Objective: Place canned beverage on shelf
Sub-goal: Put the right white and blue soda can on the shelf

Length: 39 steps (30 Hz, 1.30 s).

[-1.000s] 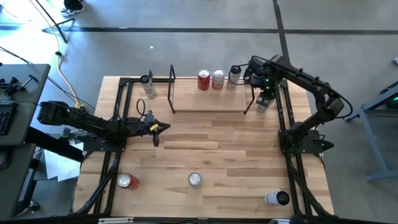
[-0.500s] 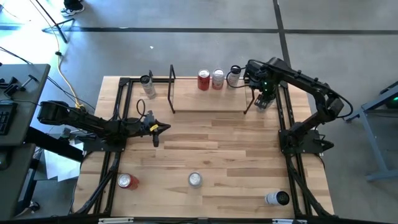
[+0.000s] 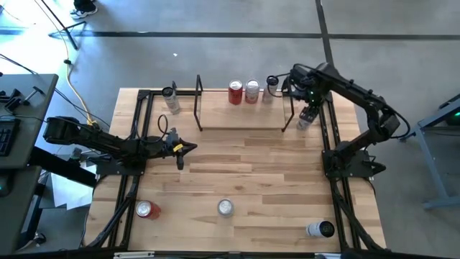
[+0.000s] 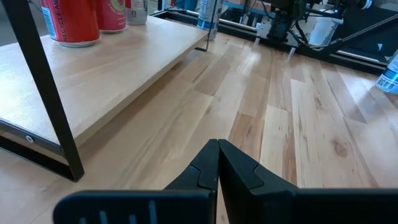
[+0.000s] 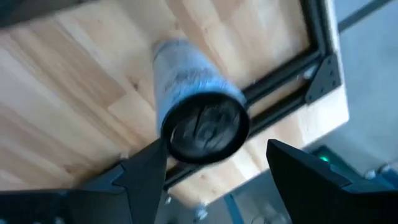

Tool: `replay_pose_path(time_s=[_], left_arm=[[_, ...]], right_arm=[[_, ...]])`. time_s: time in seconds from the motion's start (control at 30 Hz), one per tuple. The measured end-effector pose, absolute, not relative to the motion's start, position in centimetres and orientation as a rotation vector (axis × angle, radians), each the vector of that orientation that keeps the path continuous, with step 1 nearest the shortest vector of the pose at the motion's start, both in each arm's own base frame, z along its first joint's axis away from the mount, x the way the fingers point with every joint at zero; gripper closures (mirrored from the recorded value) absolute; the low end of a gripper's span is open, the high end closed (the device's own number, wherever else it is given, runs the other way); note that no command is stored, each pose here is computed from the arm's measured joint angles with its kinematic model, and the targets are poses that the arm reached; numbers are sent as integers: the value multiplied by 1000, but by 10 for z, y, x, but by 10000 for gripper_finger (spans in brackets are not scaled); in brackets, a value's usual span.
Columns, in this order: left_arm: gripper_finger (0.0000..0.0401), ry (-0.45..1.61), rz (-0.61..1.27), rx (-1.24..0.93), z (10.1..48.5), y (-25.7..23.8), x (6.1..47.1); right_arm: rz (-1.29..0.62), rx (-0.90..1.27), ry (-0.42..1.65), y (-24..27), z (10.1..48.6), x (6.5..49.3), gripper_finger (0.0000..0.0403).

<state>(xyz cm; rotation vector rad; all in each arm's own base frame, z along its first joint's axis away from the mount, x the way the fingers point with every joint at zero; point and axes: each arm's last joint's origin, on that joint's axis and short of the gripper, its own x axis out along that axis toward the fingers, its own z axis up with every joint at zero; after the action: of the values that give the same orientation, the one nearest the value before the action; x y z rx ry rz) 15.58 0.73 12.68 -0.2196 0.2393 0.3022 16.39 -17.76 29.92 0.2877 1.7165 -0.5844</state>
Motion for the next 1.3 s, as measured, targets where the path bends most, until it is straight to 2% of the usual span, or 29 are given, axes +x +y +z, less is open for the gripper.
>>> replay_pose_path(time_s=[0.23, 1.3], left_arm=[[401, 239, 302, -219, 127, 7, 156], [401, 240, 302, -218, 127, 7, 156]], right_arm=[[-545, 341, 1631, -186, 298, 162, 141], [-569, 416, 1602, -190, 298, 157, 141]])
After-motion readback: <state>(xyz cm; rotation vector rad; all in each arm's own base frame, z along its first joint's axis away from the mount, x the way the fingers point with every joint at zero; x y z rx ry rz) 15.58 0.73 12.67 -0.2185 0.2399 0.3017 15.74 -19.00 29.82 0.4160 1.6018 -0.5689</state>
